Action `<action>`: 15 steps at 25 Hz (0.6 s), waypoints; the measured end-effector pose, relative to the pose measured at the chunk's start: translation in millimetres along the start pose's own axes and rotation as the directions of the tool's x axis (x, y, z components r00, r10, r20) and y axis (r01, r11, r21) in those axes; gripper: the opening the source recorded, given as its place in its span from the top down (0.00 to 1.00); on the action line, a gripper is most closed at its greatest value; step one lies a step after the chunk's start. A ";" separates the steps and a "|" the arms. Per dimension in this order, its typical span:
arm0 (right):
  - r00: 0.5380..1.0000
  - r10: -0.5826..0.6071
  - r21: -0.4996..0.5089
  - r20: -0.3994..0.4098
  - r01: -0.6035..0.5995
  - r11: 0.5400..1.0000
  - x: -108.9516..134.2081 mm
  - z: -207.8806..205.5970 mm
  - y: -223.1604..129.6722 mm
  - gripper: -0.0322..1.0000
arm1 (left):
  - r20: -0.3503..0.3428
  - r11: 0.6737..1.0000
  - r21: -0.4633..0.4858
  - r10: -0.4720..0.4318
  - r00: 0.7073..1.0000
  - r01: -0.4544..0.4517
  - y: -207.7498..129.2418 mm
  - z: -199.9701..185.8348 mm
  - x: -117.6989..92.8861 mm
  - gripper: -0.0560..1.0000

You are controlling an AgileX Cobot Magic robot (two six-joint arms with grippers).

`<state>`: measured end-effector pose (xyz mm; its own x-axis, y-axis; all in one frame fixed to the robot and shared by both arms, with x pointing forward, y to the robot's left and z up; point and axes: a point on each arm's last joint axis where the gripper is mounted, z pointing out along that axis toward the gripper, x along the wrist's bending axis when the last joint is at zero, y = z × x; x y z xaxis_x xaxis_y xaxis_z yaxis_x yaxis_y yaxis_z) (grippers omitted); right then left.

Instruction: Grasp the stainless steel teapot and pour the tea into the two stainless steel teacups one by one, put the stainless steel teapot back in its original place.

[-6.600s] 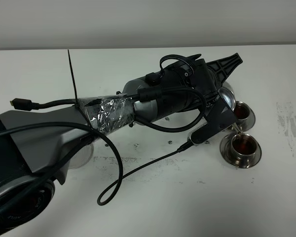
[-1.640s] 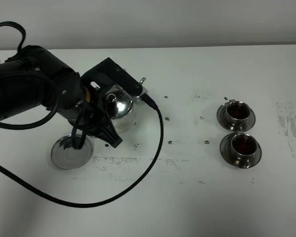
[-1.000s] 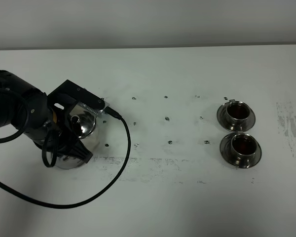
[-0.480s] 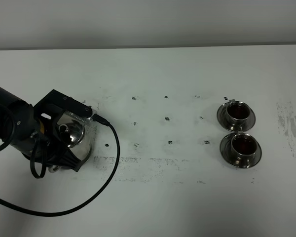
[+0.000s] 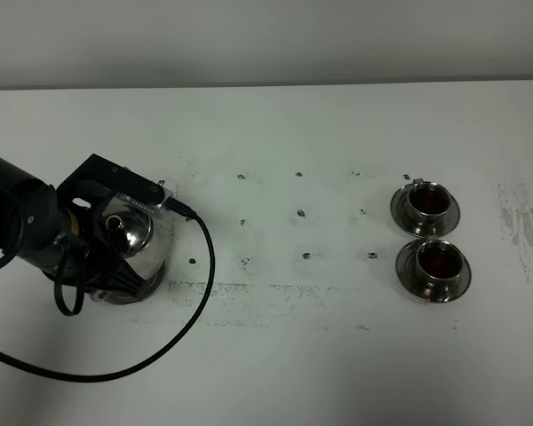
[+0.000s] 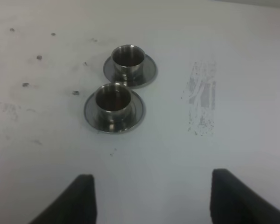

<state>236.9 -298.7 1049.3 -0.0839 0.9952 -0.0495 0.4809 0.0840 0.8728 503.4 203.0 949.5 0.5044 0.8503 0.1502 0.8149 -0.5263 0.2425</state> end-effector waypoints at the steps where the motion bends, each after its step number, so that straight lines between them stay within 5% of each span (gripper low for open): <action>1: 1.000 0.000 0.000 0.000 0.000 1.000 0.0 0.0 0.0 0.48 | 0.000 1.000 0.000 0.000 1.000 0.000 0.0 0.0 0.0 0.77; 15: 1.000 0.000 0.000 0.000 0.000 1.000 0.0 0.0 0.0 0.48 | 0.004 1.000 0.021 0.002 1.000 -0.002 -0.4 6.3 -0.8 0.77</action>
<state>236.9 -298.7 1049.3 -0.0839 0.9952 -0.0495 0.4809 0.0840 0.8728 504.5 202.5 943.3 0.5075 0.8490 0.1471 0.8194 -0.5283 0.2224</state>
